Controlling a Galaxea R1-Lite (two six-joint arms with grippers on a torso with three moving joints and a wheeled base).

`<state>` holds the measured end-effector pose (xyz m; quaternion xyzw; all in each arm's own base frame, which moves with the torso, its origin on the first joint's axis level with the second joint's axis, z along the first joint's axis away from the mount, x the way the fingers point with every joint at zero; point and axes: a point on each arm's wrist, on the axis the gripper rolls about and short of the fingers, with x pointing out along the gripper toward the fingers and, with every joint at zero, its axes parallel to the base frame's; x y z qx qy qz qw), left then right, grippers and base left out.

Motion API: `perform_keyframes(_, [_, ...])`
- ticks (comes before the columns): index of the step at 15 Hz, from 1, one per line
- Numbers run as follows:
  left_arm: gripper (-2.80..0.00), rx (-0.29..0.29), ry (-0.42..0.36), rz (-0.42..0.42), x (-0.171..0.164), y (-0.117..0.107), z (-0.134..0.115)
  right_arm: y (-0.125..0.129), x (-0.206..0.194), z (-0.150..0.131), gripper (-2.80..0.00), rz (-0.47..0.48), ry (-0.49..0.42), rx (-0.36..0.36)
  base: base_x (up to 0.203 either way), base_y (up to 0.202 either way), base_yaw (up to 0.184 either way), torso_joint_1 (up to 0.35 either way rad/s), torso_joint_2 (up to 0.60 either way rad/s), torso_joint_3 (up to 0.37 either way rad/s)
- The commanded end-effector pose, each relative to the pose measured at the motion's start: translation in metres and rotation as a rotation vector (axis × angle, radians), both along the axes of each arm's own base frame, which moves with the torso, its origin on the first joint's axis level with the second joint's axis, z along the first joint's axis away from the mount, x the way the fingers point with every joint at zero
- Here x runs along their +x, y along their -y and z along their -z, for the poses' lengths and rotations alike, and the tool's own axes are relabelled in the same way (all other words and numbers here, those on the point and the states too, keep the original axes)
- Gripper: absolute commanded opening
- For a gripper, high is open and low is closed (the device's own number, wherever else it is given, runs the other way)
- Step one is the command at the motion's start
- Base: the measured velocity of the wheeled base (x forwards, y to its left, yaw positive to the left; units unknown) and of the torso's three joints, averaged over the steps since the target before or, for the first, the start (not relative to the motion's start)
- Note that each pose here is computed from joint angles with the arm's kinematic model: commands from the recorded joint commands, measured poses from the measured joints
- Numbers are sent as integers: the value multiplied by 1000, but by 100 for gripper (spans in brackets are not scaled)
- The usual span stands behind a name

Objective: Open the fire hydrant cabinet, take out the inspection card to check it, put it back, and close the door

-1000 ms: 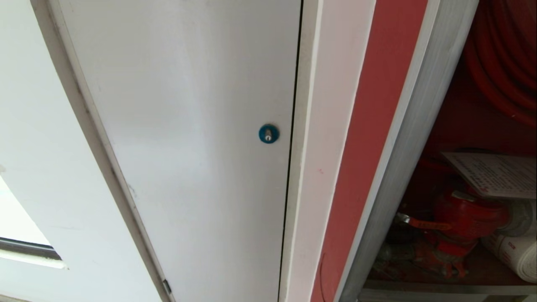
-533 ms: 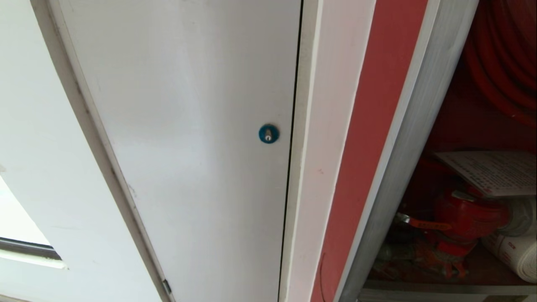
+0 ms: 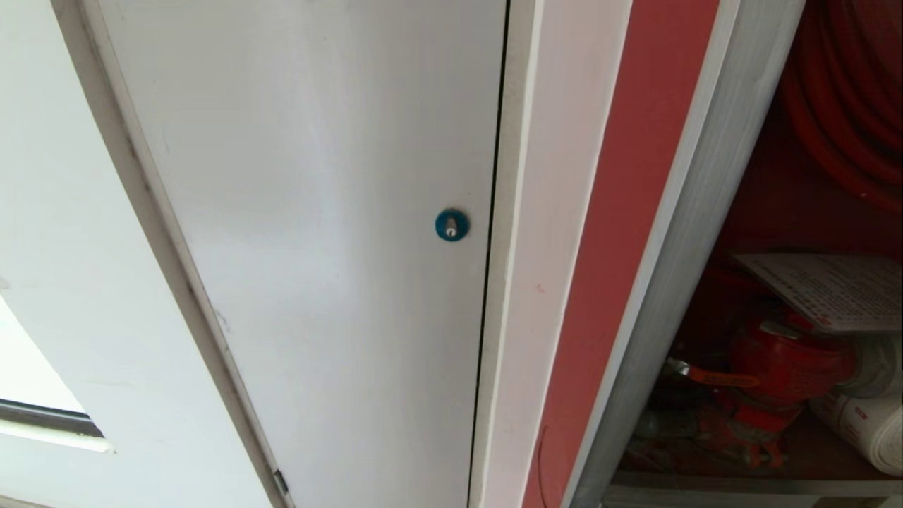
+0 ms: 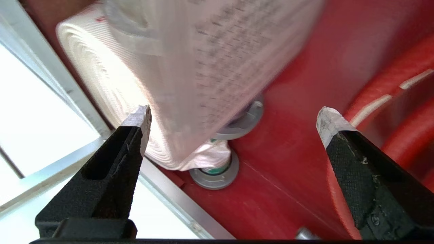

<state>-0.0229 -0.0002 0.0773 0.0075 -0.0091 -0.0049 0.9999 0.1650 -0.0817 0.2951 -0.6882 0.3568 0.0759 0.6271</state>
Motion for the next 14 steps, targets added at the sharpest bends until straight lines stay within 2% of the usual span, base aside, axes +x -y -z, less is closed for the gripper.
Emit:
perform_keyframes(1, [-280,0,-4,1,0,0,2,-2,-5,2,0,-6,-9,-5,0,0,0,0,0,0])
perform_keyframes(5, [-280,0,-4,0,0,0,2,-13,-27,-1,0,-7,27,-24,0,0,0,0,0,0])
perform_keyframes(9, [-280,0,-4,-1,0,0,2,-33,-68,-5,0,-21,86,-112,0,0,0,0,0,0])
perform_keyframes(12, [-280,0,-4,-1,0,0,2,-44,-90,0,0,-32,104,-144,0,0,0,0,0,0])
perform_keyframes(13, [-280,0,-4,-1,0,0,2,-47,-97,1,-280,-35,79,-134,0,0,0,0,0,0])
perform_keyframes(14, [-280,0,-4,1,0,0,2,-53,-109,1,-280,-37,62,-126,0,0,0,0,0,0])
